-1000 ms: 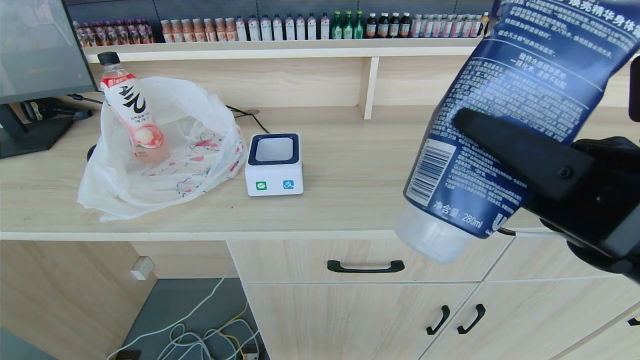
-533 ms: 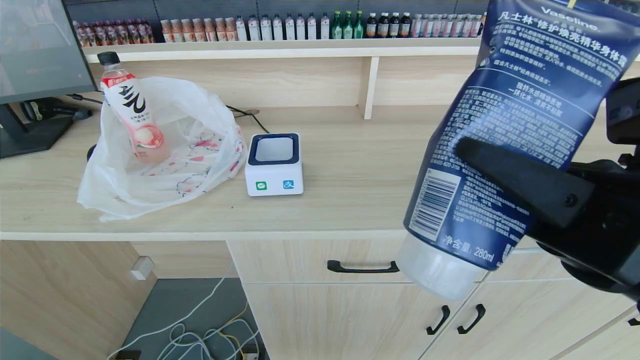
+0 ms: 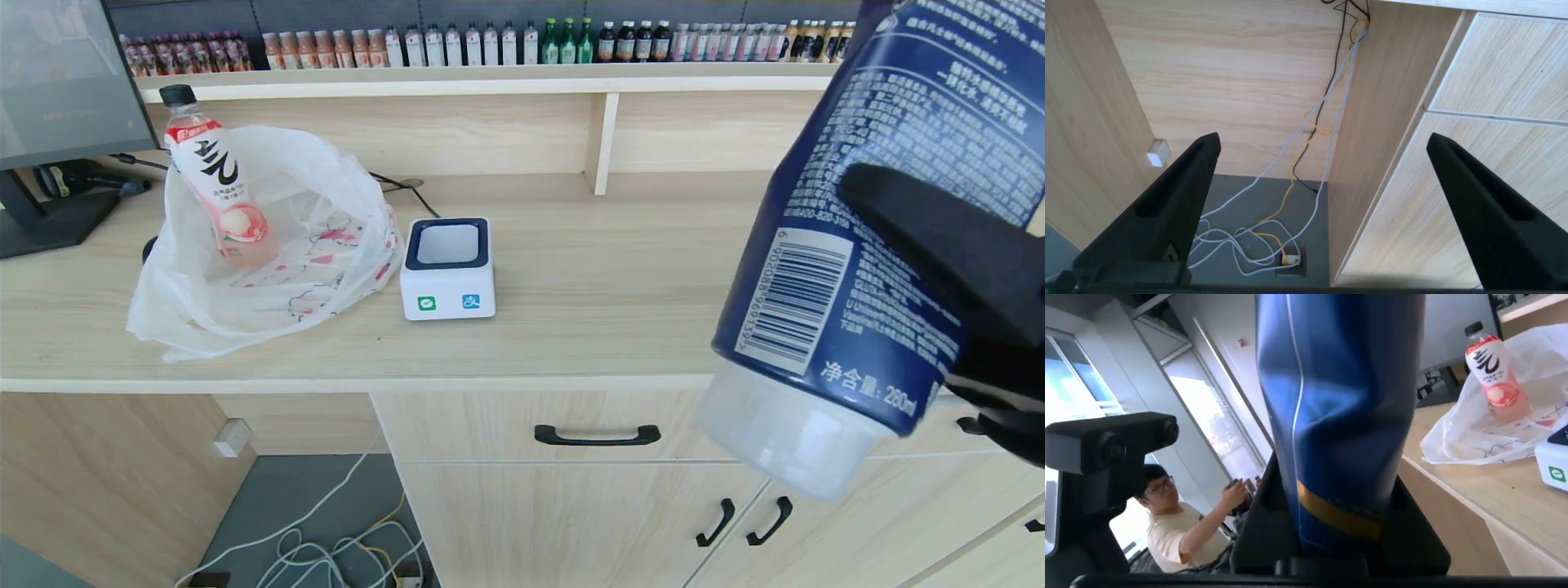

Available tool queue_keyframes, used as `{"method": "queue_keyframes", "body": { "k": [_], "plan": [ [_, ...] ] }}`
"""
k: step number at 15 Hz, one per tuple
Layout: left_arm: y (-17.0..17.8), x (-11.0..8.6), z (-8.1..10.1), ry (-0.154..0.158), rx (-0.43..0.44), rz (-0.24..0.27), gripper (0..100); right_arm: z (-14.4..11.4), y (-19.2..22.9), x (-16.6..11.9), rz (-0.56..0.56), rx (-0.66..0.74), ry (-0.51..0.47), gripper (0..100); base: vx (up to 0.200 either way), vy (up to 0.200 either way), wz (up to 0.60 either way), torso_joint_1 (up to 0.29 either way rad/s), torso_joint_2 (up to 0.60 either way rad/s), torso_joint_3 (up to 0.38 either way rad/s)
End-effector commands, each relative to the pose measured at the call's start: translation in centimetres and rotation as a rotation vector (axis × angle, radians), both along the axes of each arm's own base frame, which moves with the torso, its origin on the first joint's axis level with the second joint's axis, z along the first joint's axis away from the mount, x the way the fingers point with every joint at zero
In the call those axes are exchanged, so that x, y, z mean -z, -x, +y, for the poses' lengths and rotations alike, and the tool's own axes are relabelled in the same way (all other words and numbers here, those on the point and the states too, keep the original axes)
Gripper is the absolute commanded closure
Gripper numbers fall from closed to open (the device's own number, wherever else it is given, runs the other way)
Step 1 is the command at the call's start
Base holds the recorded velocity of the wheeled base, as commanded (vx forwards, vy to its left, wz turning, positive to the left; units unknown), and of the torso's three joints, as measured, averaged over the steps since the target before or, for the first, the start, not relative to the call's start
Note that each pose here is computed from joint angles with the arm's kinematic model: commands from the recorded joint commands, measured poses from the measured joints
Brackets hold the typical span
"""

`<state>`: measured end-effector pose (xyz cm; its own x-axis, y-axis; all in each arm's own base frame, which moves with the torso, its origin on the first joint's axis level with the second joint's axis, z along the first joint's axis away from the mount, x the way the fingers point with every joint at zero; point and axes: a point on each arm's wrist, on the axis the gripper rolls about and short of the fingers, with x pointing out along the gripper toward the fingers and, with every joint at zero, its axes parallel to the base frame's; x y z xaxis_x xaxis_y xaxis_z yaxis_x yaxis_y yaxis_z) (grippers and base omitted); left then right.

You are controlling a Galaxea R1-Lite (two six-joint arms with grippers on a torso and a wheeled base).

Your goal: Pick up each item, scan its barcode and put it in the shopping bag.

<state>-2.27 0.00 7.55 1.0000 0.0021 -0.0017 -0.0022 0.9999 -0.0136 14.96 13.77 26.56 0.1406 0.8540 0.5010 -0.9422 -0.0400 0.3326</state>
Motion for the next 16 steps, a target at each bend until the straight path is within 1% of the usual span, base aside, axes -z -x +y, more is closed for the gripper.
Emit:
{"method": "queue_keyframes", "body": {
  "k": [1, 16],
  "plan": [
    [0.00, 0.00, 0.00, 0.000, 0.001, 0.000, 0, -0.07, 0.16, -0.24, -0.008, -0.003, -0.007, 100, 0.000, 0.000, 0.00, 0.000, 0.00, 0.000],
    [0.00, 0.00, 0.00, 0.000, -0.001, 0.000, 0, 0.16, 0.42, 0.03, -0.006, -0.018, 0.001, 100, 0.000, 0.000, 0.00, 0.000, 0.00, 0.000]
  ]
}}
